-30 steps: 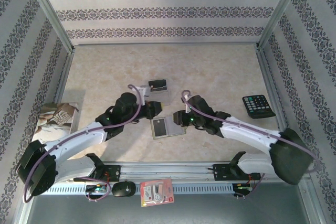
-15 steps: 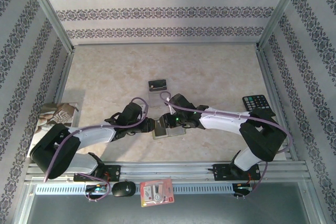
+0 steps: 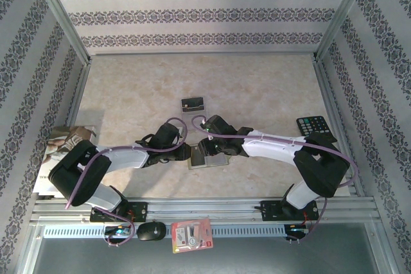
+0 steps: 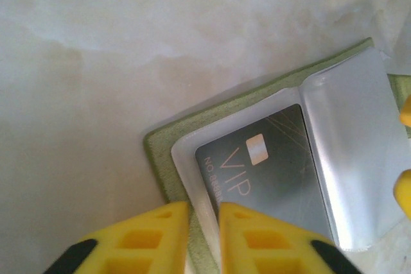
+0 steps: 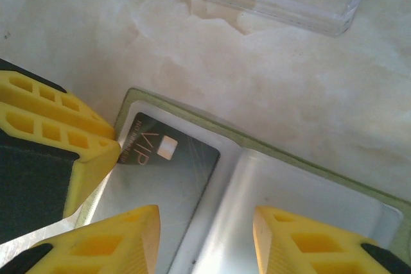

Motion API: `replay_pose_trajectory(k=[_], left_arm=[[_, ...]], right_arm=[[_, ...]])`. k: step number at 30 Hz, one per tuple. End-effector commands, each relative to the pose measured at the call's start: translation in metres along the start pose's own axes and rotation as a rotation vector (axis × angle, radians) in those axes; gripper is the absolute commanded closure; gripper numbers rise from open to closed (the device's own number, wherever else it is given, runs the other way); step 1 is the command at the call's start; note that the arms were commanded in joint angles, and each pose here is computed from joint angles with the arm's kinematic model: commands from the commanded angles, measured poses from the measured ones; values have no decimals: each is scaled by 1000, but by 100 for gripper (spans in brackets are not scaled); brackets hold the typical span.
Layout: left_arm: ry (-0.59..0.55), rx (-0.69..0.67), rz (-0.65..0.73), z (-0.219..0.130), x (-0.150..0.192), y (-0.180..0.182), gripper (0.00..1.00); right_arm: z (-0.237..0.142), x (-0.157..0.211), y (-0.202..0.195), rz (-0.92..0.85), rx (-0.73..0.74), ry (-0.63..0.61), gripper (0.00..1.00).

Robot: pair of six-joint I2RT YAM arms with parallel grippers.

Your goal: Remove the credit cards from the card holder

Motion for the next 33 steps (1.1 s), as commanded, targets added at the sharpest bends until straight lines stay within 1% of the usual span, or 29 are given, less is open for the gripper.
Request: replay_pose_trajectory(k=[1, 4, 7, 11, 15, 20, 22, 25, 27, 29, 33], left_arm=[[57, -8, -1, 8, 11, 6, 81], [20, 44, 5, 1, 10, -2, 74], [-18, 54, 61, -9, 5, -16, 71], [5, -1, 137, -4, 5, -27, 71], [83, -103, 152, 12, 16, -17, 72], [121, -163, 154, 17, 23, -9, 71], [111, -176, 164, 14, 23, -12, 71], [47, -161, 193, 0, 19, -24, 70], [26, -156, 207, -7, 17, -29, 70], [31, -146, 206, -6, 18, -29, 69], [73, -136, 180, 8, 26, -22, 69]], right_arm=[[-1, -2, -1, -12, 25, 2, 57], [-5, -2, -3, -2, 21, -5, 57], [-8, -1, -5, 19, 14, -16, 57], [-9, 3, -10, 41, 18, -17, 57], [-15, 7, -13, 53, 21, -26, 57], [-20, 11, -13, 53, 17, -32, 57], [-21, 11, -13, 56, 17, -32, 57], [-21, 13, -13, 59, 16, -33, 57], [-20, 13, -14, 60, 17, -34, 57], [-19, 14, -13, 60, 13, -32, 57], [-18, 15, -13, 63, 10, -32, 57]])
Point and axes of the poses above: each hand's point on the last joint's axis, 136 mm out from that joint toward the fingers, its own z axis out along the fingers, its own y axis along the line the jaws close on, x = y × z, the point moved 8 cm from there along -z, back along the fingers, and after that the axes turned 9 degrees about -z, right-handed, at the moved point
